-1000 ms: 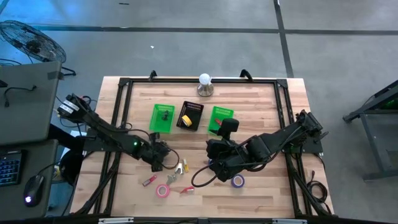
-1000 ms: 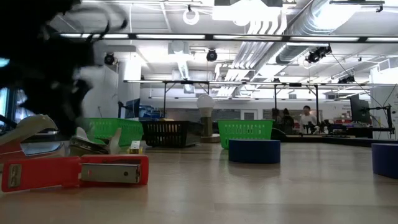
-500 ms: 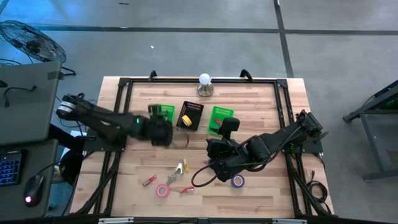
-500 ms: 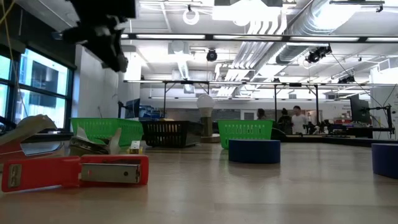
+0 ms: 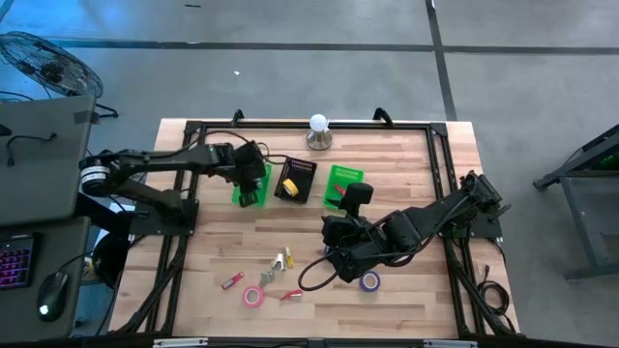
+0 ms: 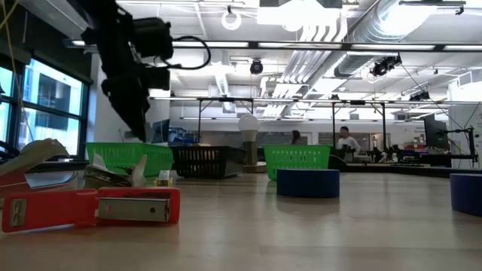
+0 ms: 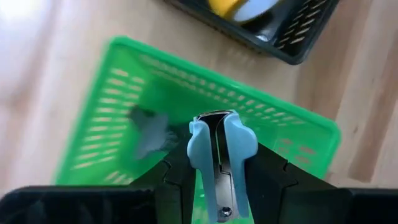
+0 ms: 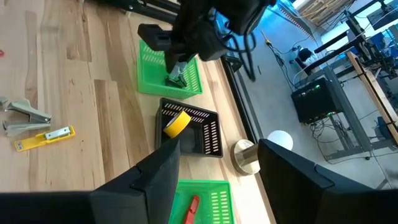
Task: Pick and place Stapler, Stapler remover, tape
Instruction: Put the light blue staple remover into the left green bin
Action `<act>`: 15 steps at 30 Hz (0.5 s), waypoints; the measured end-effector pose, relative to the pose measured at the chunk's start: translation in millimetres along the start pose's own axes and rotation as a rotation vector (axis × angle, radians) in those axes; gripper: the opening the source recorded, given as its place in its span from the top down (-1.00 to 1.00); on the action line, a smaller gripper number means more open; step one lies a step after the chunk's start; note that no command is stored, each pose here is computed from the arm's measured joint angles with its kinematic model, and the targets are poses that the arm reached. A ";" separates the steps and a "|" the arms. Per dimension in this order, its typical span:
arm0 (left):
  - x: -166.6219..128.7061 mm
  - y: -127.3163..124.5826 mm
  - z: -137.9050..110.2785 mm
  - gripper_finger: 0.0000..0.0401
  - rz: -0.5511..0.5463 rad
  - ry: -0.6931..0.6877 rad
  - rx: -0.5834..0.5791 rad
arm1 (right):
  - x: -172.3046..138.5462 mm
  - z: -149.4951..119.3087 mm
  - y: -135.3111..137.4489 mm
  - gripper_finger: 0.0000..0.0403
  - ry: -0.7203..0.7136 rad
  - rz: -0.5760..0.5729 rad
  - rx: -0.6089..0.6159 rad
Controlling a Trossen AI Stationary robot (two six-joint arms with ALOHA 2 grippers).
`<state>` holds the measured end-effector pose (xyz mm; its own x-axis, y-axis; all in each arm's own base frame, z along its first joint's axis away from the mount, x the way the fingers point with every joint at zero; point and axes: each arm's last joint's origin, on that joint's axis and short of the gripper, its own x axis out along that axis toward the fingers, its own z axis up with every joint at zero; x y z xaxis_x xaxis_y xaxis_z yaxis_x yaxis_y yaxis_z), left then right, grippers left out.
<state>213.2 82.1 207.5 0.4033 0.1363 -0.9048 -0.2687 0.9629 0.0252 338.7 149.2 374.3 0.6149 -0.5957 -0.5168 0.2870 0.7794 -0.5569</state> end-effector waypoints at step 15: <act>6.8 -6.7 -8.2 -0.55 -0.077 0.024 -0.090 | 2.5 0.6 -2.1 -0.03 0.000 -0.015 0.006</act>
<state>210.6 74.7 197.8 0.4049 0.0559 -0.9126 -0.3155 0.9453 -0.0821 340.1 146.2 374.7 0.6101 -0.6076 -0.5085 0.3007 0.7713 -0.5610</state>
